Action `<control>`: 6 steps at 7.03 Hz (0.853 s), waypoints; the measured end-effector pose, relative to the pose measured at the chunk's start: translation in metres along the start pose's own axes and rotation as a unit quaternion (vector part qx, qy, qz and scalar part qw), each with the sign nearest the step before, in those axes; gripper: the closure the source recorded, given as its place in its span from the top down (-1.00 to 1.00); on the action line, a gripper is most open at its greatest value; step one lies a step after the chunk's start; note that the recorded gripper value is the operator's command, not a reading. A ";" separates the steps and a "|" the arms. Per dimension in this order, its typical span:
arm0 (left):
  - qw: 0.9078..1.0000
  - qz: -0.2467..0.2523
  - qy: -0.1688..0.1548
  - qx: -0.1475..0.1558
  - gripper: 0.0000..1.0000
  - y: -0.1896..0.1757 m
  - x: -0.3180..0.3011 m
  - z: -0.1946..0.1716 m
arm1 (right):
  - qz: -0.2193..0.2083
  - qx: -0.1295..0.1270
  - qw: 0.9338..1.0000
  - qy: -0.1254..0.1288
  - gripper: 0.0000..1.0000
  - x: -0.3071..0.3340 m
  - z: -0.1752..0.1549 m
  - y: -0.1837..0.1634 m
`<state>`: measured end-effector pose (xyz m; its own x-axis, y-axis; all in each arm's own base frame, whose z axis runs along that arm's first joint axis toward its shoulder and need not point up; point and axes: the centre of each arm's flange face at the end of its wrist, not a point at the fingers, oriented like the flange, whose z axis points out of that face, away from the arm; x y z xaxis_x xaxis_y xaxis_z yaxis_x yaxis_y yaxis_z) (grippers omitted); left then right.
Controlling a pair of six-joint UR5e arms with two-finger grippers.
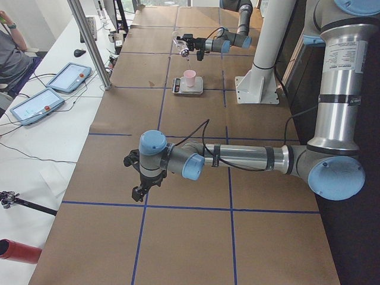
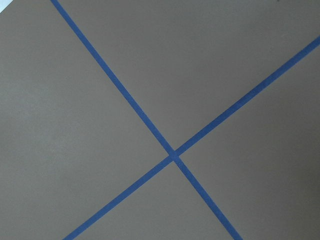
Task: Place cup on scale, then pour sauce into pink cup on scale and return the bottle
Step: 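Tilt the bottle spout down over the pink cup with the right gripper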
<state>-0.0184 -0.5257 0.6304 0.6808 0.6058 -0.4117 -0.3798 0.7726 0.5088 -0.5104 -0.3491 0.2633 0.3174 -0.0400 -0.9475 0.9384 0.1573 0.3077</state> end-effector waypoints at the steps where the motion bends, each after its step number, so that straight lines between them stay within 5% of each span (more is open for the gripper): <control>1: 1.000 -0.001 0.000 0.000 1.00 0.001 -0.001 0.002 | -0.025 -0.002 1.000 0.006 -1.00 0.010 -0.001 -0.003; 3: 1.000 0.000 0.000 0.001 1.00 -0.001 -0.002 0.002 | -0.042 -0.002 0.999 0.011 -1.00 0.021 -0.002 -0.007; 6: 1.000 0.003 -0.002 0.004 1.00 -0.004 -0.001 -0.001 | 0.053 0.006 0.999 -0.003 -1.00 -0.004 -0.001 -0.009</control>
<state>-0.0180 -0.5295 0.6277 0.6807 0.6097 -0.4061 -0.3785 0.7674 0.5175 -0.5206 -0.3490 0.2639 0.4156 -0.0305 -0.9090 0.9011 0.1493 0.4070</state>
